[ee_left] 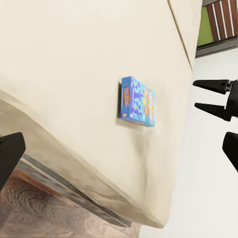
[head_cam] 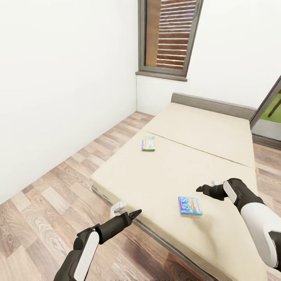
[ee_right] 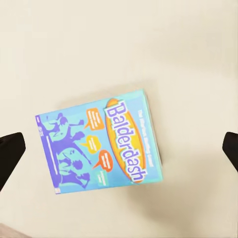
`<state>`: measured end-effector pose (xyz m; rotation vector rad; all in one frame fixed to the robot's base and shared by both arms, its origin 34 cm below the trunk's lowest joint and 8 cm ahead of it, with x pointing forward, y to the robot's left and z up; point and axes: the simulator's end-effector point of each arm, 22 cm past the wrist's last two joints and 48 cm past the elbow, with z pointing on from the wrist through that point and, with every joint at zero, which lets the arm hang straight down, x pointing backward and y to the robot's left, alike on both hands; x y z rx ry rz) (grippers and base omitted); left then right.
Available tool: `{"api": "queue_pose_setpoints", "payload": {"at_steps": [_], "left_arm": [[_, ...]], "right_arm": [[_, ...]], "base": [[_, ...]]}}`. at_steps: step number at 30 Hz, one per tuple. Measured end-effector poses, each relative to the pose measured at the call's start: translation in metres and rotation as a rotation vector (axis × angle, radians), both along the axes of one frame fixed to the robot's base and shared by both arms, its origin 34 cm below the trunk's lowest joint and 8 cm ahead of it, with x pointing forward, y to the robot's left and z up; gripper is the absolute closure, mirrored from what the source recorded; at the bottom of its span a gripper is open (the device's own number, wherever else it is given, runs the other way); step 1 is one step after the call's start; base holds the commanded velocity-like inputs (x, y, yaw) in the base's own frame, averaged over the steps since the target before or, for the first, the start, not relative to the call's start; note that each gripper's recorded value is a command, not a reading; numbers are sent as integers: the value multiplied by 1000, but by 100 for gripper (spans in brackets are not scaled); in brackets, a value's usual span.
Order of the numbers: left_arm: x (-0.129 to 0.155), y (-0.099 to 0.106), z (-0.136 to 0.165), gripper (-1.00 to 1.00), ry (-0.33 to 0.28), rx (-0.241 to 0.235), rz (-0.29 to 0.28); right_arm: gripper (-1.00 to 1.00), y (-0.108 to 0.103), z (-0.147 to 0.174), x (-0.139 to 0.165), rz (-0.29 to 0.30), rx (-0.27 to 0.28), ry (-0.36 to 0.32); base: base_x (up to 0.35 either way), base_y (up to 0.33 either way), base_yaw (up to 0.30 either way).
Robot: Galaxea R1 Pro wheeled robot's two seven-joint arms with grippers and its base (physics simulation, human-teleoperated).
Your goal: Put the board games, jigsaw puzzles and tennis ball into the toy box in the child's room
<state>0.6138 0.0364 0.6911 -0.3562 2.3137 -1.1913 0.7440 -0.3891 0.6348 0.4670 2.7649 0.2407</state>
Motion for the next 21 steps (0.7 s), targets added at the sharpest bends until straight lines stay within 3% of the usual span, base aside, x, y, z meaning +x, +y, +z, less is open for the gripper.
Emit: {"api": "queue_pose_setpoints", "payload": {"at_steps": [21], "left_arm": [[-5, 0, -16, -100, 34, 0, 0]], "right_arm": [[-100, 1, -19, -5, -1, 3, 35]], "base": [[4, 0, 0]]}}
